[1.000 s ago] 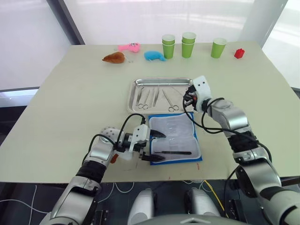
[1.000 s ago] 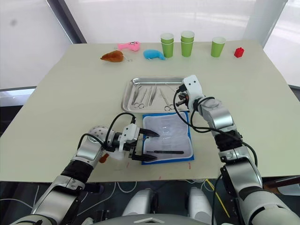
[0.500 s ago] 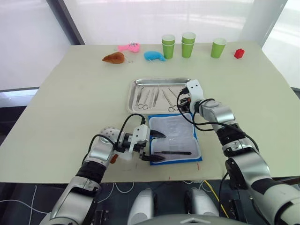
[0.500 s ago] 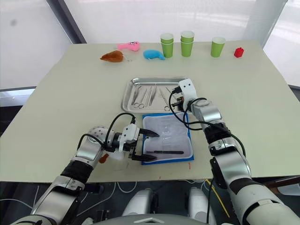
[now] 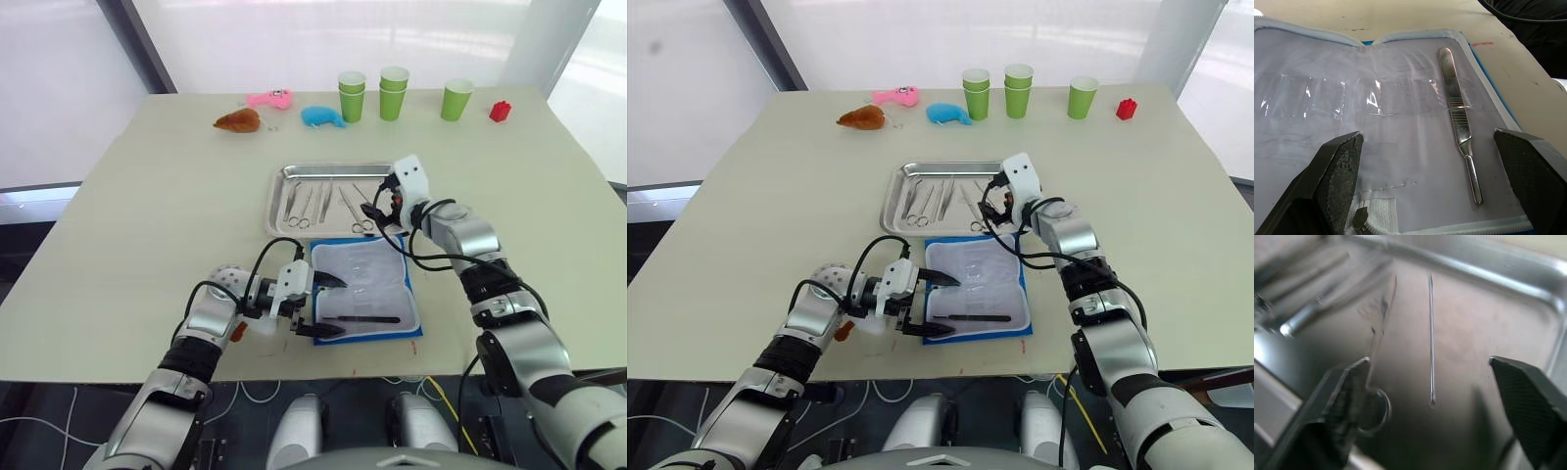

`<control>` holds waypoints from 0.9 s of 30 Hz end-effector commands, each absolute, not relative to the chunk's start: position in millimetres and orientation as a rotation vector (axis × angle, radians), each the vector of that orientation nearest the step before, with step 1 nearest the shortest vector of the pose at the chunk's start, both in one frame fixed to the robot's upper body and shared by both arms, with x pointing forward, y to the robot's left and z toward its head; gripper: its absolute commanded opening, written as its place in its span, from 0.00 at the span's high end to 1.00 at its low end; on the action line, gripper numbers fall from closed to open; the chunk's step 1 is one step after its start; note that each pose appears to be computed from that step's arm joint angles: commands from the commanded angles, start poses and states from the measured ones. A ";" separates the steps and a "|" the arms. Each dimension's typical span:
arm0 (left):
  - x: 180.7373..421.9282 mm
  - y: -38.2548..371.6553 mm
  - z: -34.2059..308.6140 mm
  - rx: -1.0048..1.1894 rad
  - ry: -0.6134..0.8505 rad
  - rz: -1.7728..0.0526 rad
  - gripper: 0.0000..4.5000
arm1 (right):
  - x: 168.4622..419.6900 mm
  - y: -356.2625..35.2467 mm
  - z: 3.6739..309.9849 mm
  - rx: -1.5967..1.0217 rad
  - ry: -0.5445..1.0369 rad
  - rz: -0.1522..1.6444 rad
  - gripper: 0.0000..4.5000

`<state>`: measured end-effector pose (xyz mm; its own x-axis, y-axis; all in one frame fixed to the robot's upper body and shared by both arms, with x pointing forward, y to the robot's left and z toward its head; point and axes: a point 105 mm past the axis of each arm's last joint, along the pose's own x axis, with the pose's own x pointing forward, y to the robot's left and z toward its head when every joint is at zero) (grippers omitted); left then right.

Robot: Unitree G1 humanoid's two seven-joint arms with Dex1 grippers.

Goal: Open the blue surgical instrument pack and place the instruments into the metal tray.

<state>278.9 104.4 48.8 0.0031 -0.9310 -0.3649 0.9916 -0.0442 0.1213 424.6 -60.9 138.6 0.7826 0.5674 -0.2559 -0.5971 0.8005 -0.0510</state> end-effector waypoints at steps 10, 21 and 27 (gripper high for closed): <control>254.3 110.0 -1.3 0.329 0.440 -1.598 0.00 | 323.4 -82.7 156.3 -0.210 -0.131 1.128 0.02; 256.2 109.0 -0.2 0.335 0.434 -1.606 0.00 | 252.3 -150.6 143.4 -0.289 -0.005 1.309 0.02; 256.9 109.8 -0.4 0.337 0.437 -1.615 0.00 | 232.8 -186.9 172.0 -0.282 0.021 1.350 0.02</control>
<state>279.8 101.6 48.4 -0.0125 -0.9323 -0.3614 0.9919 -0.0571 0.1131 240.2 -179.0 150.0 0.2529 0.9473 -0.1968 -0.9624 0.2253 -0.1521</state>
